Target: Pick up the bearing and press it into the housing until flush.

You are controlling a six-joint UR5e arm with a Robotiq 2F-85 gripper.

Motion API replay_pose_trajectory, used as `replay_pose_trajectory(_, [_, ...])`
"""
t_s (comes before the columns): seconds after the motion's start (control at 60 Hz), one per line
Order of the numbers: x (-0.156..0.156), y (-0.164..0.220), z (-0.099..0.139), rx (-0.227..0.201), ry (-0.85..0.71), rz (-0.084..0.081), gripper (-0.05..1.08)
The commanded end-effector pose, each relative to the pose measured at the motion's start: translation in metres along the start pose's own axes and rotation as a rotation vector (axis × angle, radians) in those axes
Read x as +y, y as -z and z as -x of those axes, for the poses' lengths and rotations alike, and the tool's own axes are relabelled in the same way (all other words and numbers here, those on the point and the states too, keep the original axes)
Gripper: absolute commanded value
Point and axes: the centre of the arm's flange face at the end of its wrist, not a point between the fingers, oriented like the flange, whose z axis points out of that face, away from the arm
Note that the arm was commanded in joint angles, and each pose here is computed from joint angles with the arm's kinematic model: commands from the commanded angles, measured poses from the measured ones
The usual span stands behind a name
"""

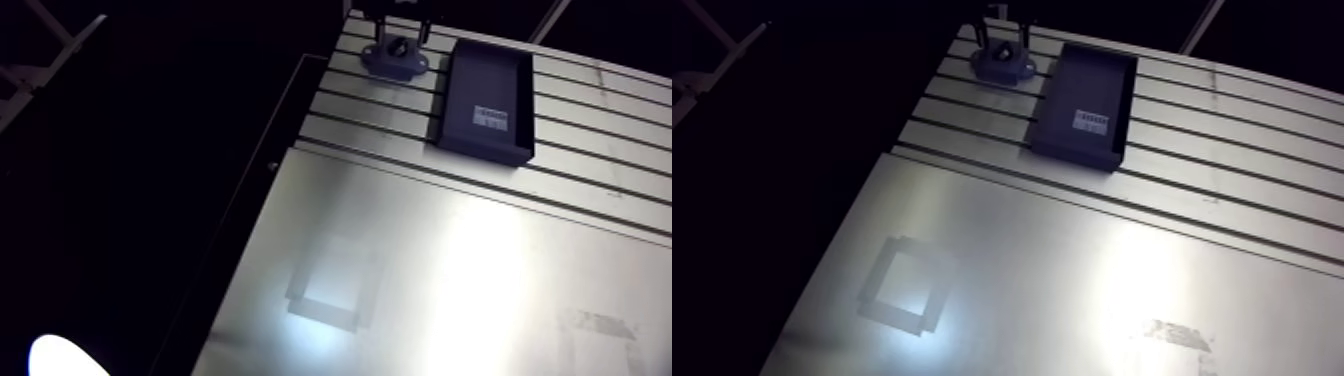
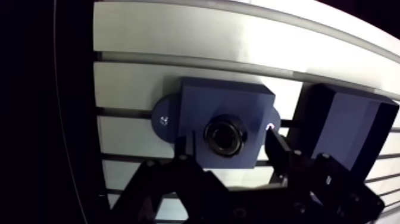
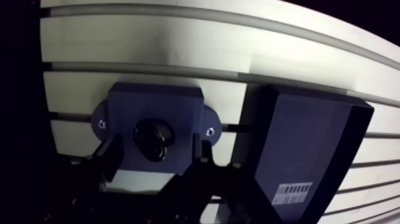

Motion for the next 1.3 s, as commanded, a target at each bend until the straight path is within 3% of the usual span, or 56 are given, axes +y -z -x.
replay_pose_trajectory(0.017, [0.000, 0.000, 0.000, 0.001, 0.002, 0.003, 0.01])
replay_pose_trajectory(0.2, [0.000, 0.001, 0.000, 0.000, 0.002, 0.001, 0.02])
replay_pose_trajectory(0.283, [0.000, 0.005, 0.000, 0.006, 0.001, -0.001, 0.10])
replay_pose_trajectory(0.533, [-0.008, 0.021, 0.004, 0.016, 0.016, -0.003, 0.12])
replay_pose_trajectory(0.567, [-0.008, 0.023, 0.005, 0.018, 0.014, -0.003, 0.16])
replay_pose_trajectory(0.6, [-0.007, 0.029, 0.006, 0.023, 0.014, -0.006, 0.34])
replay_pose_trajectory(0.633, [-0.007, 0.029, 0.006, 0.023, 0.014, -0.006, 0.34])
replay_pose_trajectory(0.667, [-0.007, 0.030, 0.006, 0.025, 0.014, -0.007, 0.51])
replay_pose_trajectory(0.8, [-0.007, 0.033, 0.007, 0.028, 0.013, -0.008, 0.74])
replay_pose_trajectory(1.3, [-0.006, 0.028, 0.006, 0.020, 0.012, -0.010, 0.91])
